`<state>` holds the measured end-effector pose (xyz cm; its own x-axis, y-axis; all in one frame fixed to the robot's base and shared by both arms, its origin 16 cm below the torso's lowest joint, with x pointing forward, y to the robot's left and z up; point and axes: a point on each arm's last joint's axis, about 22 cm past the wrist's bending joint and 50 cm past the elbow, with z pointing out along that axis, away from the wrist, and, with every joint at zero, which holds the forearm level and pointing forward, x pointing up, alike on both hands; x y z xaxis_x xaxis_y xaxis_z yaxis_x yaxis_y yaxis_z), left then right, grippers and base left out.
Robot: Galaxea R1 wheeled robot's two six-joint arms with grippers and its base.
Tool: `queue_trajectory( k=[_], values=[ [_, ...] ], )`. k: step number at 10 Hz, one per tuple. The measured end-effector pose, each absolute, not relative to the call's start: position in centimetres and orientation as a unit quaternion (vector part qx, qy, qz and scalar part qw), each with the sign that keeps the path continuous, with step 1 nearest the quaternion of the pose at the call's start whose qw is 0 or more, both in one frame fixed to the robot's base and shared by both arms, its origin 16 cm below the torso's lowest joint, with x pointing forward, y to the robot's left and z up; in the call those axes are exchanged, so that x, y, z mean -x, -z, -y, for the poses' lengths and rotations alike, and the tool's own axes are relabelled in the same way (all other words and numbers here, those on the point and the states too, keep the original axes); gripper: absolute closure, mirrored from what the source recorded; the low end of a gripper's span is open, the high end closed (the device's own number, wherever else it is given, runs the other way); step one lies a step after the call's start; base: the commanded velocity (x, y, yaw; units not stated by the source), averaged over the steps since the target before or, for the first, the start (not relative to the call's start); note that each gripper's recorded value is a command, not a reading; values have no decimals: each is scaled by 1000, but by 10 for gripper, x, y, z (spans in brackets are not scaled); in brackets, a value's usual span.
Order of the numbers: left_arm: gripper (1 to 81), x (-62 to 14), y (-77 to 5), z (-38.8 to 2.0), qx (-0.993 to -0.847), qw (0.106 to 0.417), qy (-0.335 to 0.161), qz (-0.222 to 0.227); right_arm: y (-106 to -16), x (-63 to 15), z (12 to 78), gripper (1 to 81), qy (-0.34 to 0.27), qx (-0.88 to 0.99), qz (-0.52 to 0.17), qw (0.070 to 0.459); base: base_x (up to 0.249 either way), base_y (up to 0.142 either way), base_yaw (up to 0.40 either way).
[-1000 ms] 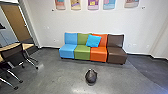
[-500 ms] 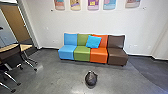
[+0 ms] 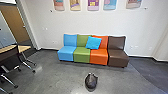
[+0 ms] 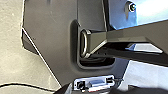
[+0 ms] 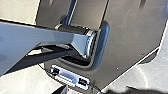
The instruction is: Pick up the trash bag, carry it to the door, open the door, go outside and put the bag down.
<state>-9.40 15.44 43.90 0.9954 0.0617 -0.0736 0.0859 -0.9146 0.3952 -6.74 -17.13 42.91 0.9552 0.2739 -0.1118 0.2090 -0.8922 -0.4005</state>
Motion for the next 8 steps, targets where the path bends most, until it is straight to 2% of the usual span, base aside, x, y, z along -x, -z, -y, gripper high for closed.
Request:
queue_trajectory(
  k=[8],
  values=[
    [10, 97, -440, -149, -977, 206, 31, -39, -429, 69, 172, 10, -84, 969, 125, 196, 136, 0, 0]
  ],
)
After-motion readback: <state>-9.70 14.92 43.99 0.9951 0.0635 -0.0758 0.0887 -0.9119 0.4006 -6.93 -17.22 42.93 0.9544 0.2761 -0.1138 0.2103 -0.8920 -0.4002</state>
